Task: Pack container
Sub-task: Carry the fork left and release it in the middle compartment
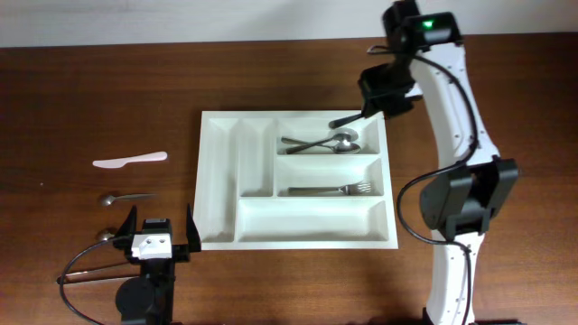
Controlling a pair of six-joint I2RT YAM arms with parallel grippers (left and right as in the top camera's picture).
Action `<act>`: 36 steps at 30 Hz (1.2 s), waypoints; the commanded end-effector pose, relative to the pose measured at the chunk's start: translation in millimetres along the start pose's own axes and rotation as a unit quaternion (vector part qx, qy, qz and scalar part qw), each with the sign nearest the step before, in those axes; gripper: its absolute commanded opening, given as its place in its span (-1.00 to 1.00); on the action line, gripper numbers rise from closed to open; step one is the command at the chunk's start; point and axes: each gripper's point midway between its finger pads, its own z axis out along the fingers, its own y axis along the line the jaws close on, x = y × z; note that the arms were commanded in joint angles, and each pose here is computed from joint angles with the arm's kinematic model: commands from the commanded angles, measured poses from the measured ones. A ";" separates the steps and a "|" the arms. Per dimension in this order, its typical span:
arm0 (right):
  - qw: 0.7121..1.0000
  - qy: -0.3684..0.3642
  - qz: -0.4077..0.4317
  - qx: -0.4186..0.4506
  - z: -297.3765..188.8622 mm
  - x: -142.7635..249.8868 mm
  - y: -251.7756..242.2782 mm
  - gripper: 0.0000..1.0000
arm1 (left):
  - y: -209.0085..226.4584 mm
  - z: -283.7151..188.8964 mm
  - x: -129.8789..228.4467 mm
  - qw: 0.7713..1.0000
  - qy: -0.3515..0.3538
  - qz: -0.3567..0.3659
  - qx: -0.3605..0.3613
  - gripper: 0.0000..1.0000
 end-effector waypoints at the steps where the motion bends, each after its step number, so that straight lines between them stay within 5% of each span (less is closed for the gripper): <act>1: 0.997 -0.025 0.067 0.018 8.8 19.4 -2.7 -0.87 | 0.6 -0.4 0.4 1.000 -0.001 0.008 -0.001 0.99; 19: 0.973 -0.025 0.146 0.177 73.9 52.1 -71.6 -0.84 | 0.6 -0.4 0.4 1.000 0.000 0.008 -0.001 0.99; 36: 0.982 -0.042 0.105 0.148 89.3 54.9 -58.4 -0.68 | 0.6 -0.4 0.4 1.000 -0.001 0.008 -0.001 0.99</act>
